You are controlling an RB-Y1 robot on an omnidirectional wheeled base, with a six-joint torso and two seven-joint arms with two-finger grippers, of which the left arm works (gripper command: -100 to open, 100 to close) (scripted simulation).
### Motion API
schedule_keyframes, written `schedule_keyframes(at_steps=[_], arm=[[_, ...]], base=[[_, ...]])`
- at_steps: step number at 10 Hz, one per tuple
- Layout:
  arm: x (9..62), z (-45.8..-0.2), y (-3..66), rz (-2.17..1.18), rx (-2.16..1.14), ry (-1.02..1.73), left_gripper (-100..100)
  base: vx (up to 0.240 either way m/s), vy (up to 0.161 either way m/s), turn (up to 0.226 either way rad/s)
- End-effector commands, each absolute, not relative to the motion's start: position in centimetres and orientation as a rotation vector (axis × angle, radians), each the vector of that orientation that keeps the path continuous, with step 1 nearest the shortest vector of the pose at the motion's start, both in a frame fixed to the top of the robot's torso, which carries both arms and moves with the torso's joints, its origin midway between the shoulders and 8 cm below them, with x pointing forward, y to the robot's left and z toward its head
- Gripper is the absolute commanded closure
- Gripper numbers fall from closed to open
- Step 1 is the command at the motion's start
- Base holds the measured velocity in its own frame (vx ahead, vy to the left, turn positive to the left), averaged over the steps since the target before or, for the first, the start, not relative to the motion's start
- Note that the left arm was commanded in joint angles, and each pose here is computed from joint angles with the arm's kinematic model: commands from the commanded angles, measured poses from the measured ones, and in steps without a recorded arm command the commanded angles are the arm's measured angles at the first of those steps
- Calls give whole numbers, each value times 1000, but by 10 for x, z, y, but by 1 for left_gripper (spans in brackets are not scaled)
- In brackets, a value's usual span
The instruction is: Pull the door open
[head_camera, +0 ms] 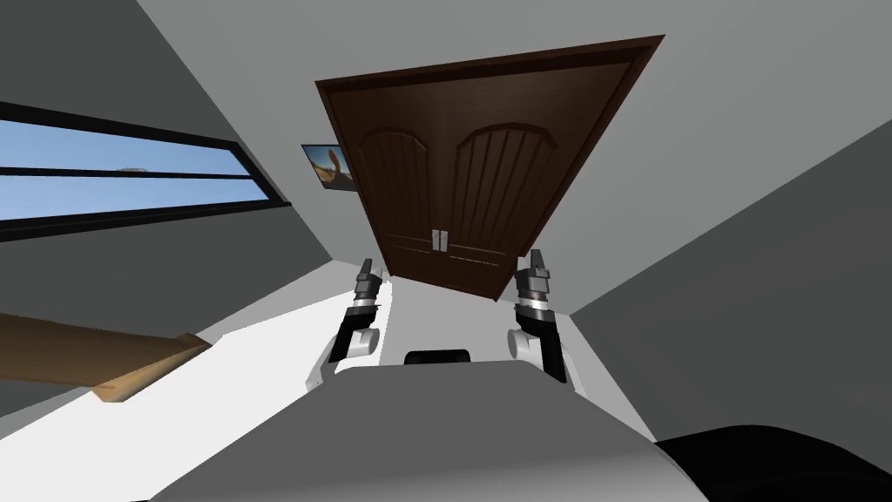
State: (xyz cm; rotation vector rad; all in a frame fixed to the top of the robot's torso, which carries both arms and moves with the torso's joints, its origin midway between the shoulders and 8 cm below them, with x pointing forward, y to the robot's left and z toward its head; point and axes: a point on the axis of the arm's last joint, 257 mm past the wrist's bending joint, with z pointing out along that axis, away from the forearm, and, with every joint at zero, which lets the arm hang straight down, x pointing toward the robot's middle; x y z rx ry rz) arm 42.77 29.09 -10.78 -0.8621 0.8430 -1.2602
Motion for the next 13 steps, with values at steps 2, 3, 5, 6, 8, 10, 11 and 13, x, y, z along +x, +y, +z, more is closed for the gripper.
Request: schedule_keyframes(at_steps=[2, 3, 5, 6, 8, 10, 11, 13], arm=[[438, -123, 289, -1266, -889, 875, -100], [446, -136, 286, -1270, -909, 899, -100], [454, -148, 284, -1273, -929, 923, -100], [458, -154, 283, -1274, -939, 935, -100], [466, -166, 280, -1276, -959, 960, -100], [473, -177, 278, -1278, -979, 984, -100], [476, -183, 277, -1278, -989, 996, -100], [483, -195, 274, -1278, -1008, 1019, -100]], base=[[102, 1, -64], [151, -21, -105], [128, 4, -72], [104, 9, -65], [104, 11, -57], [100, 4, -61], [84, -8, -68], [106, 0, -68]])
